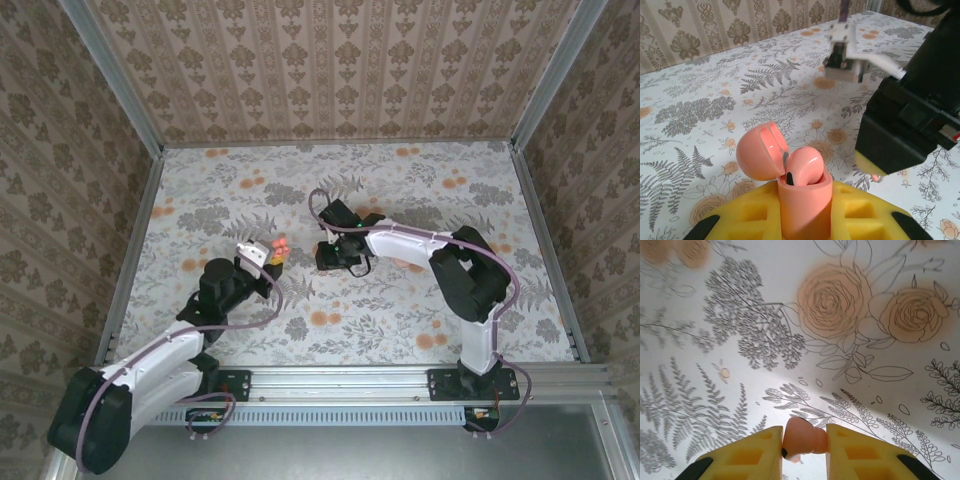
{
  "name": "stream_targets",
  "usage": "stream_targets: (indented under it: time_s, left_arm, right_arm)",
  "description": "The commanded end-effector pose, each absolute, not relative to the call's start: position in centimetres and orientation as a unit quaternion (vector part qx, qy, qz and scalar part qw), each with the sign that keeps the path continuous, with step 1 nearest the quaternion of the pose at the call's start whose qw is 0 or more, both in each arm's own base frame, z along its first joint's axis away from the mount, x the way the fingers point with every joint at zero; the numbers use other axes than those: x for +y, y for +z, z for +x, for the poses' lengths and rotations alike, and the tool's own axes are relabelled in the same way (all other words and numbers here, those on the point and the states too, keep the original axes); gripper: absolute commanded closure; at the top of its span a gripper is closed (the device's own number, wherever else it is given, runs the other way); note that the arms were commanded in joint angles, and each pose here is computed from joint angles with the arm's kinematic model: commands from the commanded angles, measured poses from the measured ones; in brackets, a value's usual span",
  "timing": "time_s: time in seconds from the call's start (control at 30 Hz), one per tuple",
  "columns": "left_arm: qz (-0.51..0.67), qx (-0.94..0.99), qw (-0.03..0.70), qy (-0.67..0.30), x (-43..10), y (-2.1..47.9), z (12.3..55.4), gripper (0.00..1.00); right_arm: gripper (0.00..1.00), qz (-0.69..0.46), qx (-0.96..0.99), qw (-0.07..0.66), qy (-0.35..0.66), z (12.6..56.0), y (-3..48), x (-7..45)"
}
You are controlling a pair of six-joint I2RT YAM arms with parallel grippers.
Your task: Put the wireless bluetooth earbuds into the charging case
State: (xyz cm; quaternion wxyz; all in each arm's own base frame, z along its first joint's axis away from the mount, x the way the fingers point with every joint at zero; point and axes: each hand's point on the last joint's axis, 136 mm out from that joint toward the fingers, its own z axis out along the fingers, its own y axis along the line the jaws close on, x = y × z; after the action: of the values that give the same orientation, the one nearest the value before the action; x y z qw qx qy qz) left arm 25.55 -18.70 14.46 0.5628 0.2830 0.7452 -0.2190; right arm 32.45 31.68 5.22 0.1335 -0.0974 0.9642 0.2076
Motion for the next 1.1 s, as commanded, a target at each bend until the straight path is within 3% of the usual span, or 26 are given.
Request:
stream_targets:
  time_s: [0.0,1.07]
  left_arm:
    - [0.265,0.739,0.574,-0.233,-18.7,14.7,25.9,0.92]
    - [0.293,0.707,0.584,-0.269,-20.0,13.5,25.7,0.94]
  right_arm:
    - [0.75,-0.093,0.948,0.194,0.235,33.7,8.0,32.3]
    - [0.78,-0.148,0.869,0.341,0.328,33.4,14.2,34.1]
